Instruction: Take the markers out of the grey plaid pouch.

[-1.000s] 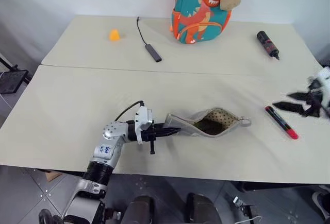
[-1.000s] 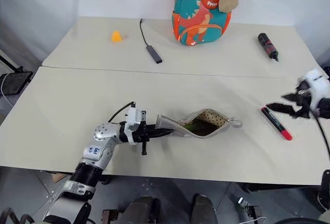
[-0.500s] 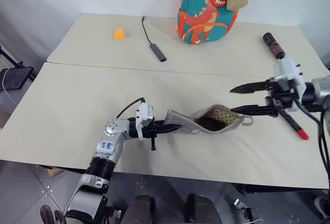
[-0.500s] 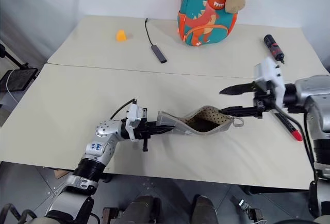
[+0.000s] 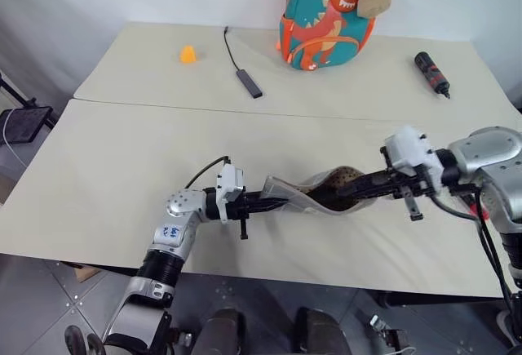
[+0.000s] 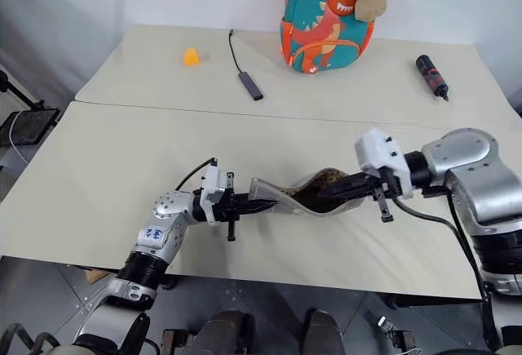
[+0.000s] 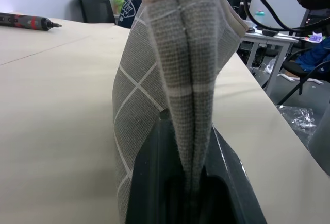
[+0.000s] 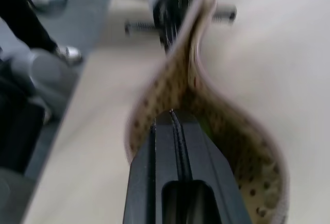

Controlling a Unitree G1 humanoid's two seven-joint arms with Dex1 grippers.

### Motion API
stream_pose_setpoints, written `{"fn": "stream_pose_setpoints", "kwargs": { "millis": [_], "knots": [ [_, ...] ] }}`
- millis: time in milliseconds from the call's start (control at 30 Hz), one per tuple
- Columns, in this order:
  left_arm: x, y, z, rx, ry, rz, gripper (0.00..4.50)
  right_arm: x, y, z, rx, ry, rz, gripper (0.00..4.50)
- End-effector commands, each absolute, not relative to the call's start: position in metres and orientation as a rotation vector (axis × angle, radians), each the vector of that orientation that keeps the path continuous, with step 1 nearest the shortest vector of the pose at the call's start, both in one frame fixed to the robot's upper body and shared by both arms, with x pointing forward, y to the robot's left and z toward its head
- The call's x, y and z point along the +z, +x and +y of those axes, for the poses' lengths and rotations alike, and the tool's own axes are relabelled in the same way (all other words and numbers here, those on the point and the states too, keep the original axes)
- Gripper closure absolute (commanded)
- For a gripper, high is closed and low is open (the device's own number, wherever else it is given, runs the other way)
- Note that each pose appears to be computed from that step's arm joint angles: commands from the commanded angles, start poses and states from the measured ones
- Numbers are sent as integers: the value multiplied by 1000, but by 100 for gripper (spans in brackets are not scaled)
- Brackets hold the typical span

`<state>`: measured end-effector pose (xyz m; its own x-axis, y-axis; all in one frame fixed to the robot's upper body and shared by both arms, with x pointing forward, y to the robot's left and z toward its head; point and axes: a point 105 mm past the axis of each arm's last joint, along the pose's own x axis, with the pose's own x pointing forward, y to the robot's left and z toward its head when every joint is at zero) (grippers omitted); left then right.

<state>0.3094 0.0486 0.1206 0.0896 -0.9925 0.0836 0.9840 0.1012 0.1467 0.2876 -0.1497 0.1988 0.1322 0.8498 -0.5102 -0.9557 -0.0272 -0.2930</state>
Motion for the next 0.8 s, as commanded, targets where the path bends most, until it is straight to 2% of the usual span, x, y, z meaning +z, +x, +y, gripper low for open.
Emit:
{"fn": "stream_pose_setpoints", "kwargs": {
  "millis": [33,300,600,800],
  "knots": [
    [119,308,46,-1472,57,-173,450,199,297,-143,1399,-749,197,449],
    [119,307,44,-1484,56,-166,450,178,312,-123,1327,-846,270,449],
    [120,308,42,-1493,51,-163,450,154,327,-109,1281,-1097,351,449],
    [119,308,42,-1493,50,-161,450,146,331,-106,1279,-1094,397,449]
  ]
}}
